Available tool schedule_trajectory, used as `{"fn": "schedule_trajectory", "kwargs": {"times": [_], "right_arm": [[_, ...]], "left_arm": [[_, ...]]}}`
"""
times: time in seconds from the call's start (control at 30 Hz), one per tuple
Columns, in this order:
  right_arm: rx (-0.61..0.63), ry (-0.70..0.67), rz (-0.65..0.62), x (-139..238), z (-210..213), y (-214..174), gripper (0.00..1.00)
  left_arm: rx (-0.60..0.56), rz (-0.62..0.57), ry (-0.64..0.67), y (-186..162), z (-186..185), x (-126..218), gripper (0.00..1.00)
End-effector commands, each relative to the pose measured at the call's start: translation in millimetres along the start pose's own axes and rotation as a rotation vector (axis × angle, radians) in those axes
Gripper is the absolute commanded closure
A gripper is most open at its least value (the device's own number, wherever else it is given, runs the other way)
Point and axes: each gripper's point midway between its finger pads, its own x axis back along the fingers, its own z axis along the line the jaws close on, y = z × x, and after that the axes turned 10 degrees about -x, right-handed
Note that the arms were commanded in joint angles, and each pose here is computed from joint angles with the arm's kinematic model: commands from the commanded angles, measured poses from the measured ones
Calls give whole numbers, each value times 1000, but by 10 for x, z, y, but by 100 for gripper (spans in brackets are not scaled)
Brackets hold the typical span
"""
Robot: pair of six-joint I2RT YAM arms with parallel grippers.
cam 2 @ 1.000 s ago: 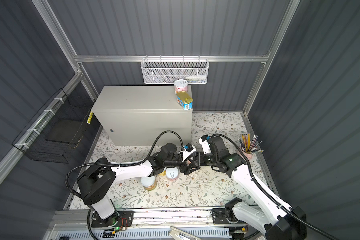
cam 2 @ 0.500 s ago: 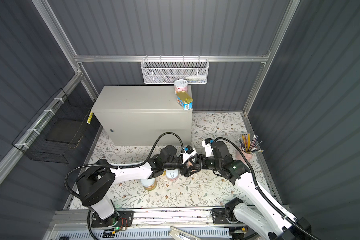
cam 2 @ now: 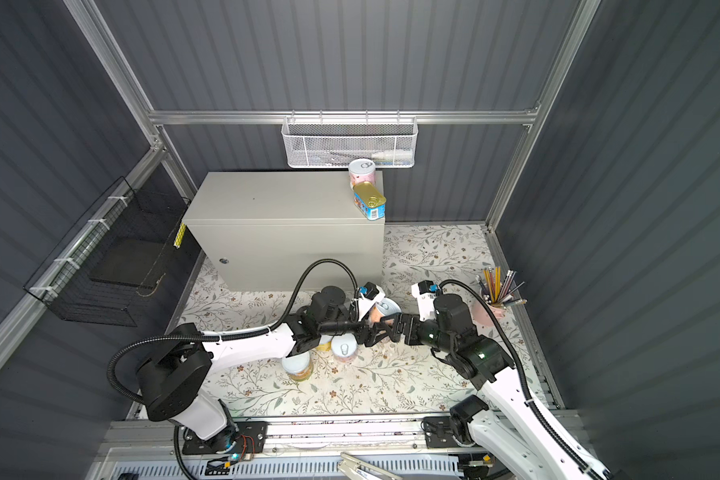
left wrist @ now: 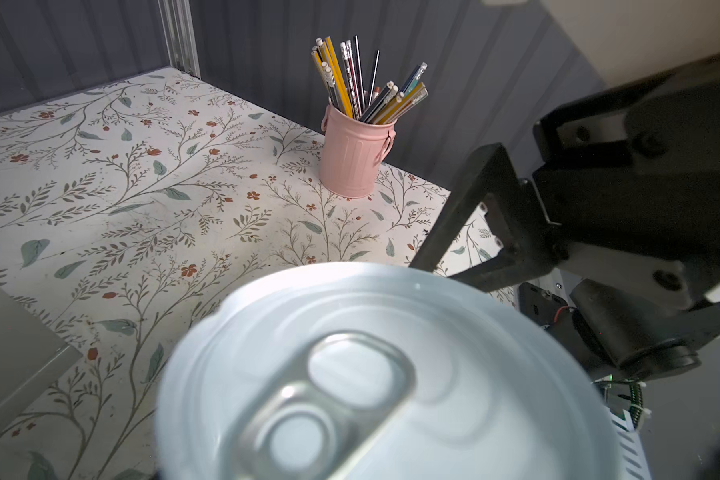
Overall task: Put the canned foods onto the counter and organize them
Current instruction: 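Open the right gripper and withdraw it while the left gripper lifts the can, then carry the orange-print can with the left gripper onto the cabinet top beside the pink can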
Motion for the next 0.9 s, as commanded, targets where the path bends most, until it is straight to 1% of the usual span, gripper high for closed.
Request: {"fn": "schedule_trajectory", "kwargs": {"times": [0.0, 0.07, 0.23, 0.47, 0.57, 0.73, 0.87], "right_arm": [[-19, -43, -11, 0, -150, -76, 1], [-21, -54, -34, 19, -188, -62, 1], [-23, -49, -93, 65, -218, -19, 1], [-11, -53, -151, 126, -305, -30, 1], [-9, -58, -151, 119, -353, -68, 1], [-8, -55, -110, 40, -431, -192, 1], [-3, -31, -122, 4, -434, -201, 1]], "left_arm": [[-42, -124, 54, 516, 52, 195, 41], [-47, -122, 70, 563, 58, 247, 39], [-29, -94, 127, 617, 118, 367, 40], [1, -71, 165, 778, 117, 573, 40], [9, -83, 167, 937, 94, 658, 41], [17, -108, 177, 1202, 86, 772, 40], [11, -116, 197, 1362, 104, 838, 40]]}}
